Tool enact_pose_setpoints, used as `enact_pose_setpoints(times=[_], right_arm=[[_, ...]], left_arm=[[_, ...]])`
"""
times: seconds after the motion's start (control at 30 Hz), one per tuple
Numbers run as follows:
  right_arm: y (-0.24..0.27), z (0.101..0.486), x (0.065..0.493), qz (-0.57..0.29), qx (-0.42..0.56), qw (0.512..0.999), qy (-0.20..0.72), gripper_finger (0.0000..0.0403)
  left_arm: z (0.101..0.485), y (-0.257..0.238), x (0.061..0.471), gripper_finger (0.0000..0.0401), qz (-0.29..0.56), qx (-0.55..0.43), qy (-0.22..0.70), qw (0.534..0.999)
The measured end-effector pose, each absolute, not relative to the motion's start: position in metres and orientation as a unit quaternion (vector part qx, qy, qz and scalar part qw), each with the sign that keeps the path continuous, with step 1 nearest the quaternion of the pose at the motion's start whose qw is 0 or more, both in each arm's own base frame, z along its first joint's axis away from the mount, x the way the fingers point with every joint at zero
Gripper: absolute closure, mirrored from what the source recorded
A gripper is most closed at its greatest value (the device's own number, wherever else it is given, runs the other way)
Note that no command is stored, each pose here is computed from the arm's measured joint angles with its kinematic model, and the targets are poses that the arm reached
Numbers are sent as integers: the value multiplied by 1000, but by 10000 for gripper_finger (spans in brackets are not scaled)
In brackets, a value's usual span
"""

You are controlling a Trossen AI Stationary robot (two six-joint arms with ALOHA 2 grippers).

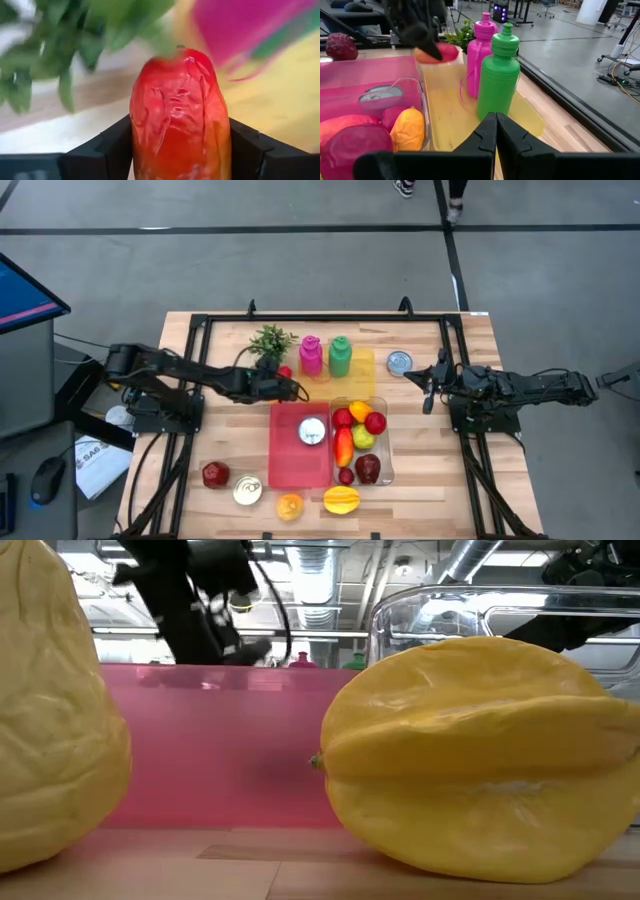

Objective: Pick & Place Food Item
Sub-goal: Put the mango into the transparent bin

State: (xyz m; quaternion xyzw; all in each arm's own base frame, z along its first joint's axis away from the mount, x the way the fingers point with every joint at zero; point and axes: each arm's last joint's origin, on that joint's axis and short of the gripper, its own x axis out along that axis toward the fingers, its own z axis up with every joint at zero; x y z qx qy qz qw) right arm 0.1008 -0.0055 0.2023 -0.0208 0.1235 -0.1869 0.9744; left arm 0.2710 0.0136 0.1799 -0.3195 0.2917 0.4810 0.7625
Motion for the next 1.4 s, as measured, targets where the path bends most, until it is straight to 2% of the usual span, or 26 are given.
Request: enact_pose_setpoints(times=[0.17, 0.33, 0.5, 0.83, 1.4], right_arm=[[-6, 203, 101, -187, -24, 974, 122, 401], [-5, 204, 101, -187, -21, 976, 113, 401], [-5, 205, 101, -187, -21, 976, 113, 401], [-5, 204, 101, -187, -21, 976, 113, 401], [-5, 205, 102, -187, -13, 976, 108, 401]], left_arm=[[216, 1, 270, 170, 407, -315, 227, 826], [243, -14, 286, 176, 313, -285, 137, 895], [254, -34, 299, 175, 248, -237, 81, 936], [235, -67, 326, 175, 182, -201, 19, 962], [215, -89, 374, 174, 165, -107, 79, 977]])
